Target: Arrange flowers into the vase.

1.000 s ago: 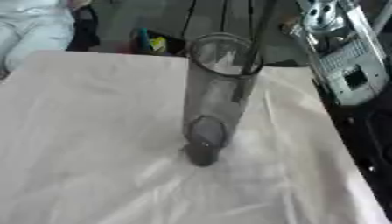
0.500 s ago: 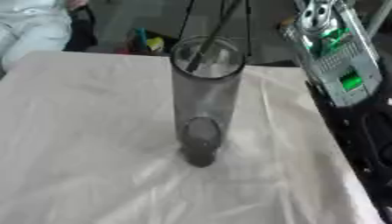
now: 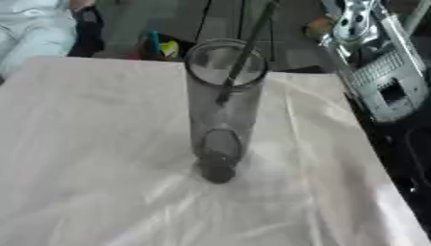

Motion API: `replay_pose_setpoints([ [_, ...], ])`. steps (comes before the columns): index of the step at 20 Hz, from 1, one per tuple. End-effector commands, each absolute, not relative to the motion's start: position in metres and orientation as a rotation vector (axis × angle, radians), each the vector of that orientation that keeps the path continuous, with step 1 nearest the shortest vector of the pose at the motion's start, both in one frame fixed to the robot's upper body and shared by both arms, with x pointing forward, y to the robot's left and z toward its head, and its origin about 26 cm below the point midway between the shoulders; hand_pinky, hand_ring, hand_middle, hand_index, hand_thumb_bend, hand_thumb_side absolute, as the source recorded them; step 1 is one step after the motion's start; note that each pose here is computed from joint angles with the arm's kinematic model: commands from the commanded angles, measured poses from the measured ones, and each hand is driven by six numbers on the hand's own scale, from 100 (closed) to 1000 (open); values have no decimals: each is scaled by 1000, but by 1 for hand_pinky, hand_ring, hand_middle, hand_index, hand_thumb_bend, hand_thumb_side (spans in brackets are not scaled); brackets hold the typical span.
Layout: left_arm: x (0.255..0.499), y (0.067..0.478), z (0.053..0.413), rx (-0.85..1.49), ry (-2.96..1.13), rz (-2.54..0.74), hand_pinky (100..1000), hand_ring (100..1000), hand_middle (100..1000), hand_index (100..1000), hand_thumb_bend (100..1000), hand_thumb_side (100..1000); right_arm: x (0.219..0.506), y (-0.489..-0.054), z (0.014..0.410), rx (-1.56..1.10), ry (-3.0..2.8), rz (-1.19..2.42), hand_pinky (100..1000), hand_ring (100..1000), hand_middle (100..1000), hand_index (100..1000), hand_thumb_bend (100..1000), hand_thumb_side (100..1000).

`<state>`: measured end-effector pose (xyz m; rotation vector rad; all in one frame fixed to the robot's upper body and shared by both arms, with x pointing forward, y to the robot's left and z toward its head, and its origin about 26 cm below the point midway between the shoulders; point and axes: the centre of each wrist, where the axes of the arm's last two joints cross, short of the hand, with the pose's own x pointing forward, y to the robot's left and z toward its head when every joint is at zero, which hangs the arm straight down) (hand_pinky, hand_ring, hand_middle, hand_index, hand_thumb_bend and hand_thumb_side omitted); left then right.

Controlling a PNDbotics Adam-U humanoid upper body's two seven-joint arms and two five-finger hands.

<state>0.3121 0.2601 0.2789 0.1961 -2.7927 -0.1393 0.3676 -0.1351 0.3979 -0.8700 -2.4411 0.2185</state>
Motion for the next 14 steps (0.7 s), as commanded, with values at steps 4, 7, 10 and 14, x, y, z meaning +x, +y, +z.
replay_pose_setpoints([
  [4, 309, 264, 286, 229, -2817, -148, 639, 776, 778, 856, 100, 1000, 357, -144, 406, -926, -2468, 257, 257, 274, 186, 261, 100, 684],
  [7, 309, 265, 286, 231, -2816, -148, 639, 778, 778, 856, 100, 1000, 357, -145, 403, -945, -2458, 299, 254, 271, 184, 258, 100, 657],
  [10, 309, 265, 286, 231, -2816, -149, 639, 779, 779, 856, 100, 1000, 357, -147, 402, -965, -2440, 332, 253, 269, 183, 257, 100, 654],
  [14, 308, 265, 287, 234, -2817, -150, 640, 779, 779, 856, 100, 1000, 356, -150, 401, -1003, -2426, 386, 253, 270, 184, 257, 100, 659],
])
